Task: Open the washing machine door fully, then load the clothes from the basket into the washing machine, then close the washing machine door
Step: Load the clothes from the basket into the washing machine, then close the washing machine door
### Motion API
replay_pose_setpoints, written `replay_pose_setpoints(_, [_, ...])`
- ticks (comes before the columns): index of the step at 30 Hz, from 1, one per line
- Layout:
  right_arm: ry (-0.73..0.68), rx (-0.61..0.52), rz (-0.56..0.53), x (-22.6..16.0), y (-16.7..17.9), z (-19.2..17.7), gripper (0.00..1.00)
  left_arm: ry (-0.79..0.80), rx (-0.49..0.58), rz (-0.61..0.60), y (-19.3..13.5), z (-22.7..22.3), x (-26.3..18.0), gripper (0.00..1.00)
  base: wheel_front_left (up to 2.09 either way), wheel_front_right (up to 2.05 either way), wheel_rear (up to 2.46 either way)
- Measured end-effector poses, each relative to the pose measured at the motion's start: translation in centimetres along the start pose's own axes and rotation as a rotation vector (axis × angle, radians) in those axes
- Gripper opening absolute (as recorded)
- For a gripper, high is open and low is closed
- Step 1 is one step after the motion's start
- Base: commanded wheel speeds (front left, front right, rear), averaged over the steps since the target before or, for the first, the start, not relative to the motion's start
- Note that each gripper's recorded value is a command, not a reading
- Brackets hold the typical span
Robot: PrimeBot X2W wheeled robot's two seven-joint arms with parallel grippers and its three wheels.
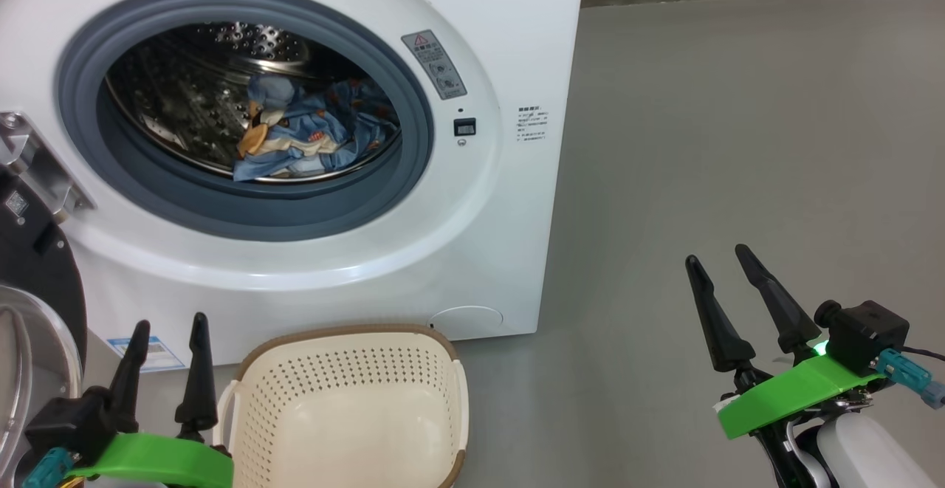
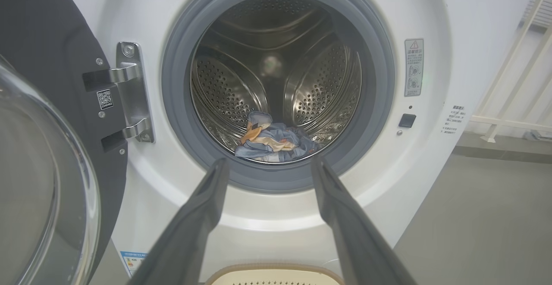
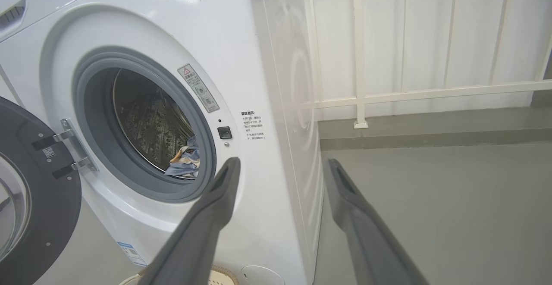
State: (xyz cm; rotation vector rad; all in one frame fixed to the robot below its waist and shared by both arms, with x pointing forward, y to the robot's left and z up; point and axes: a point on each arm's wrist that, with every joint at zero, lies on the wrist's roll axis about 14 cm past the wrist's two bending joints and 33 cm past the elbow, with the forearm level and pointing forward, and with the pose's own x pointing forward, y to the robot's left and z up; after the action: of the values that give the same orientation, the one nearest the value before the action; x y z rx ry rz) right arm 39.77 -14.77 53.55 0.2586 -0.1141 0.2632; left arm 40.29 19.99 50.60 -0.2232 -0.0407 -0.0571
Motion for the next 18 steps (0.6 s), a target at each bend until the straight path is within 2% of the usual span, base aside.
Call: replay_pose_setpoints(18, [0.008,-0.002,-0.012,-0.37,-0.40,-0.21,1.00,0.006,-0.006,0.008,-0.08,-0.54,0.21,1.00,0.00,0.00,0.00])
